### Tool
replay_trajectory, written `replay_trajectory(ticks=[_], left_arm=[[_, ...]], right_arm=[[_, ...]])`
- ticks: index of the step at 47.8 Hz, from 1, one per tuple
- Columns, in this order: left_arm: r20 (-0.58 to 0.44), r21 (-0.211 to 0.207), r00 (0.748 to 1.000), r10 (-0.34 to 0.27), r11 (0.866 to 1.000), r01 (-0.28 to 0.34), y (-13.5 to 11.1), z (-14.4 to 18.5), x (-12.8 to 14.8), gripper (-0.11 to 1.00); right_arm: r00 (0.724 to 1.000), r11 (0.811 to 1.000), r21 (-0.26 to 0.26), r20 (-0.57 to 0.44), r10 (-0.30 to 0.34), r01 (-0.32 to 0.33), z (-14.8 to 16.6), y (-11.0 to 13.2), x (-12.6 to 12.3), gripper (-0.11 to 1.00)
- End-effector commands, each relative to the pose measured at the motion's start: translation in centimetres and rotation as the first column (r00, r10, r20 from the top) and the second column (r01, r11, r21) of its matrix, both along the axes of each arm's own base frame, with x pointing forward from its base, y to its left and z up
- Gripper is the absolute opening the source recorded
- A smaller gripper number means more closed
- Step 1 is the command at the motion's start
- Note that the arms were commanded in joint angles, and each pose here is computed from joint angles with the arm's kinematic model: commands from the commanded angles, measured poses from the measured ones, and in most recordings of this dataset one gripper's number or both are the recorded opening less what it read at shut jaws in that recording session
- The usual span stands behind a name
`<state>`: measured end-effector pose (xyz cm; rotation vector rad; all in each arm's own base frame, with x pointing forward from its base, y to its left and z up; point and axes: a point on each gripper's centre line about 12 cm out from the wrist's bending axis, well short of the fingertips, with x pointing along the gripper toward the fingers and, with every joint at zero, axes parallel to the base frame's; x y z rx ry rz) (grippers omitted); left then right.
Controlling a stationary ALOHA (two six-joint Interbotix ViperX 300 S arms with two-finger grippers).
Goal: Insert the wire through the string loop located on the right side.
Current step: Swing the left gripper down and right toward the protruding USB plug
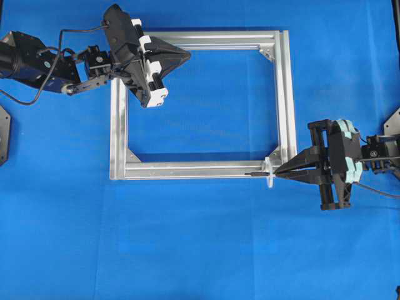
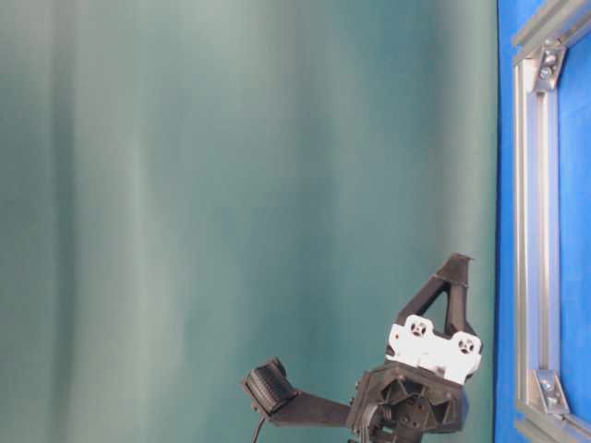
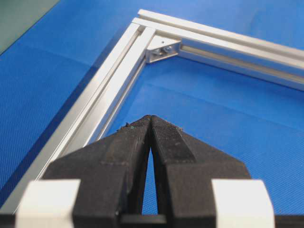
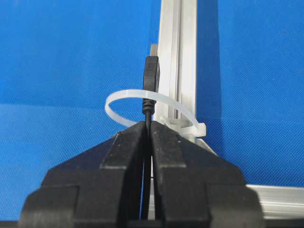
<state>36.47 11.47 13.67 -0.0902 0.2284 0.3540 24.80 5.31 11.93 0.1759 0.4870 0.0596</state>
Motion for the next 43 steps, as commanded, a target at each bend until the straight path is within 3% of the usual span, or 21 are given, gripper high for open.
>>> replay_trajectory(ticks=[1,9,21,25,33,43], left_arm=[[0.056,0.007,0.998,0.0,1.0,0.0,0.0,1.7,0.3,0.0],[0.052,0.0,0.998,-0.031,1.0,0.031,-1.2,1.6,0.4,0.0],[0.041,-0.005,0.984,-0.173,0.985,0.174,-6.7,1.2,1.2,0.0],[0.037,-0.006,0.972,-0.234,0.972,0.234,-9.0,1.1,1.3,0.0],[0.033,-0.006,0.934,-0.355,0.935,0.355,-13.8,1.0,1.2,0.0],[0.038,-0.029,0.899,-0.436,0.899,0.437,-17.3,1.0,0.8,0.0]], right_arm=[[1.0,1.0,0.006,0.028,-0.005,0.005,0.6,0.0,0.5,-0.02],[1.0,1.0,0.006,0.028,-0.005,0.005,0.6,0.0,0.5,-0.02],[1.0,1.0,0.006,0.026,-0.005,0.005,0.6,0.0,0.5,-0.02],[1.0,1.0,0.006,0.025,-0.005,0.004,0.6,0.1,0.5,-0.02],[1.0,1.0,0.006,0.025,-0.005,0.004,0.6,0.1,0.5,-0.02],[1.0,1.0,0.005,0.022,-0.004,0.004,0.5,0.1,0.5,-0.02]])
